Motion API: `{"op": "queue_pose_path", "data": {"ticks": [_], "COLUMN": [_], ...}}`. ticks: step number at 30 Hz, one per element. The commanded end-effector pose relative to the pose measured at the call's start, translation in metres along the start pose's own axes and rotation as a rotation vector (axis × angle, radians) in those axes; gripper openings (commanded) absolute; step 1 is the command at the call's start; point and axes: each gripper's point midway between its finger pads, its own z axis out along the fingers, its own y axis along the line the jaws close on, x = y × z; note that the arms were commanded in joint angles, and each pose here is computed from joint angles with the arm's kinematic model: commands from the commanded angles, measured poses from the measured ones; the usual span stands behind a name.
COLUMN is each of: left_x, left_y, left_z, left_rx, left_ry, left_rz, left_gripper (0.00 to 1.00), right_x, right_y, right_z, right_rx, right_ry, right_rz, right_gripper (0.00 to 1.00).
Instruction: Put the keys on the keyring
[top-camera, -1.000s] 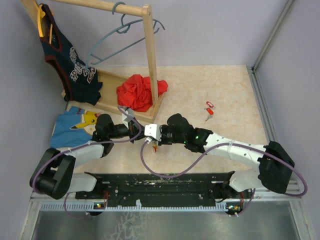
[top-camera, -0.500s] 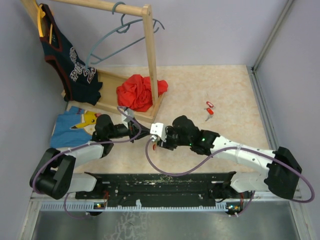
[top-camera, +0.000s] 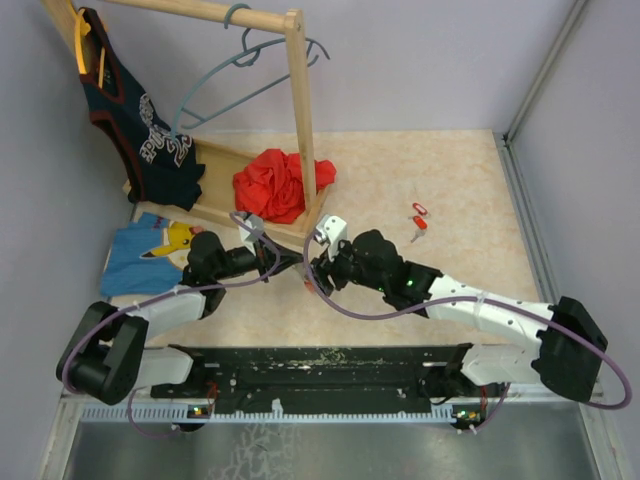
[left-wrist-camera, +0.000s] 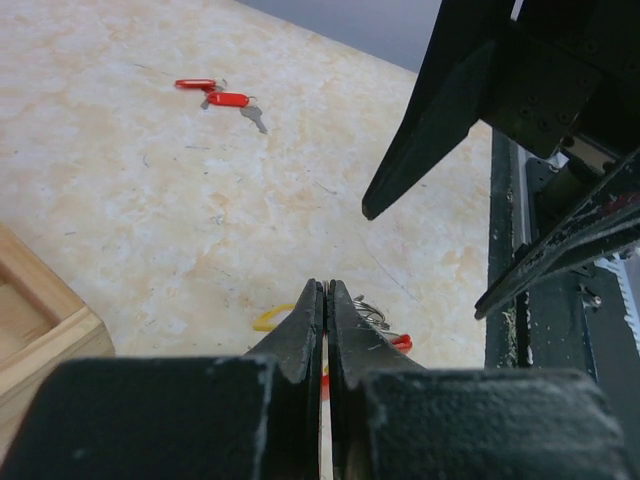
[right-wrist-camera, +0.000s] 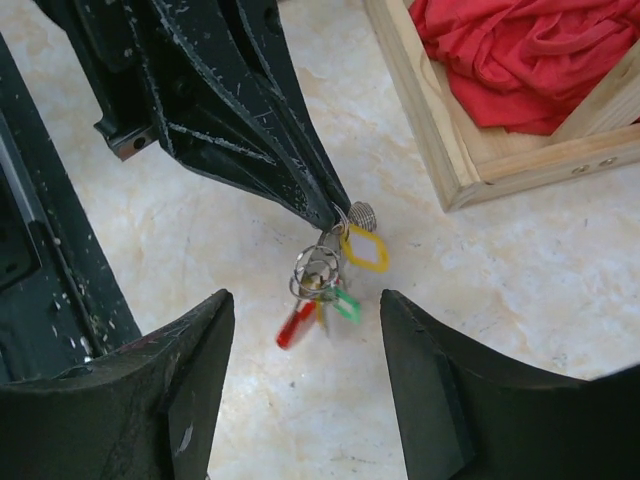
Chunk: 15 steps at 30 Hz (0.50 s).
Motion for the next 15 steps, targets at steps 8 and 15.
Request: {"op": "queue_pose_path", "data": {"ticks": [8,15], "left_x": [-0.015,-0.015], "left_y": [0.007,0.006], "left_z": [0.001,0.002], "left_rx": [-0.066,-0.063], "left_ry": [-0.06,-0.059], "left_rz": [0.024,0.019], "left_gripper": [0.01,0.01], "right_x": [-0.013,0.007], "right_y": [-0.005,-0.006], "right_z": [0.032,0.044], "right_rx": [0.052,0.044], "right_ry": [-0.154,-0.129], "right_rz": [0.061,-0.014], "right_gripper": [0.61,0.55]}}
